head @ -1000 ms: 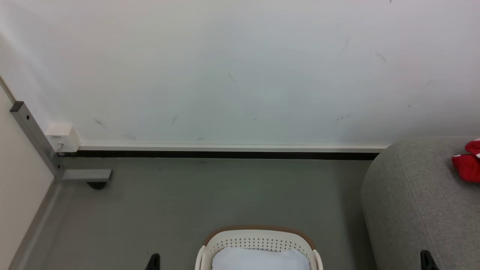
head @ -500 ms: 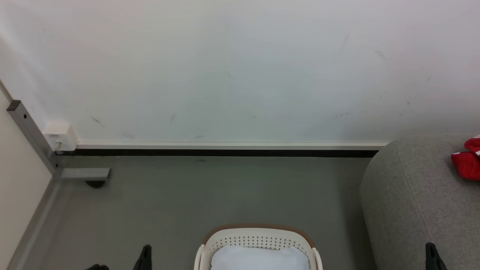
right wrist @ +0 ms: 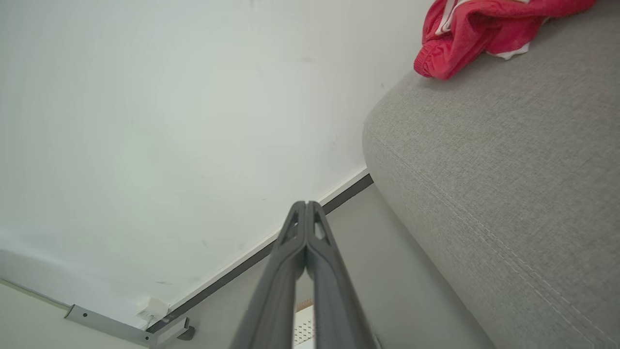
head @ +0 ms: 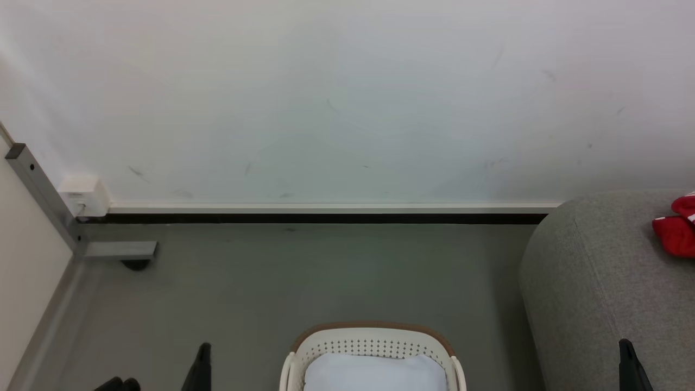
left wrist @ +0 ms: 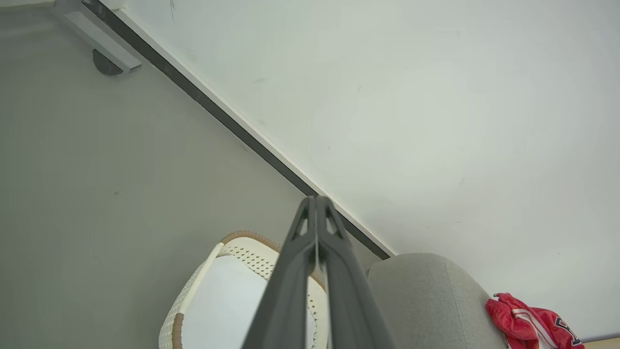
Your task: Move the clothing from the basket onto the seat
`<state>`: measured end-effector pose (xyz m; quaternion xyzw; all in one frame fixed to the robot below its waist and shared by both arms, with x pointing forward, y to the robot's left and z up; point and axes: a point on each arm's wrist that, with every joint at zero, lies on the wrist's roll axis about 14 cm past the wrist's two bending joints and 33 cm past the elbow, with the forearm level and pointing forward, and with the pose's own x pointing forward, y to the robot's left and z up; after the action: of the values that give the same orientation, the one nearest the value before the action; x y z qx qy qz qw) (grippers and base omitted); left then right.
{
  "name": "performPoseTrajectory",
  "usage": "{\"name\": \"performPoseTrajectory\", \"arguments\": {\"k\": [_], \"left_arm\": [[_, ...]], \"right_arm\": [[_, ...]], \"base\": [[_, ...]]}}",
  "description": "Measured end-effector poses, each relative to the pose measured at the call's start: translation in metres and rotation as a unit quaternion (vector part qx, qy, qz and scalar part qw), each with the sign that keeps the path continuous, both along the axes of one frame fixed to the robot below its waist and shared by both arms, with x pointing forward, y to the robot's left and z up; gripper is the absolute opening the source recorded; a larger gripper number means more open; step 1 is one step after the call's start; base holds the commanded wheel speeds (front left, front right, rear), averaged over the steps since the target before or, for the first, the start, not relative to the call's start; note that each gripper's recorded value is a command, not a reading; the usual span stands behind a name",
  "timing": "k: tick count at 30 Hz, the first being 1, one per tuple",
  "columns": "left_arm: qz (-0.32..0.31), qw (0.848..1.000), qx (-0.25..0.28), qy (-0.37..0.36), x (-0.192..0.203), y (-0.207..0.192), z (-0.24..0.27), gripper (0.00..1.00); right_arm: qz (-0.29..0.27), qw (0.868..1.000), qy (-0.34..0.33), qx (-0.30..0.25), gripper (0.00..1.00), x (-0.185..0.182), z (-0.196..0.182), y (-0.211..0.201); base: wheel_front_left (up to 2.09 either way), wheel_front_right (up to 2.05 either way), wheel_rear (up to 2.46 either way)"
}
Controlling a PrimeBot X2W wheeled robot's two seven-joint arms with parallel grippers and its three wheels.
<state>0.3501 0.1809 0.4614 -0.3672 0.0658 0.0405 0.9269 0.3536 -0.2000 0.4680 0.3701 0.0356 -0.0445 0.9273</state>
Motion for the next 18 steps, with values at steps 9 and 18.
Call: {"name": "performPoseTrajectory", "arguments": {"k": [9,18], "left_arm": [[0.009,0.998,-0.058,-0.003,0.0049,0.0035,0.0037,0.0],[0.015,0.993,-0.114,-0.009,0.01,0.0057,0.009,0.0]], "right_arm": [[-0.004,0.998,-0.004,0.058,0.0,0.0053,0.0042,0.0001],[-0.007,0.994,-0.009,0.113,0.0,0.0097,0.0079,0.0003]], "base": [[0.0,0.0,0.0],[0.0,0.0,0.0]]}}
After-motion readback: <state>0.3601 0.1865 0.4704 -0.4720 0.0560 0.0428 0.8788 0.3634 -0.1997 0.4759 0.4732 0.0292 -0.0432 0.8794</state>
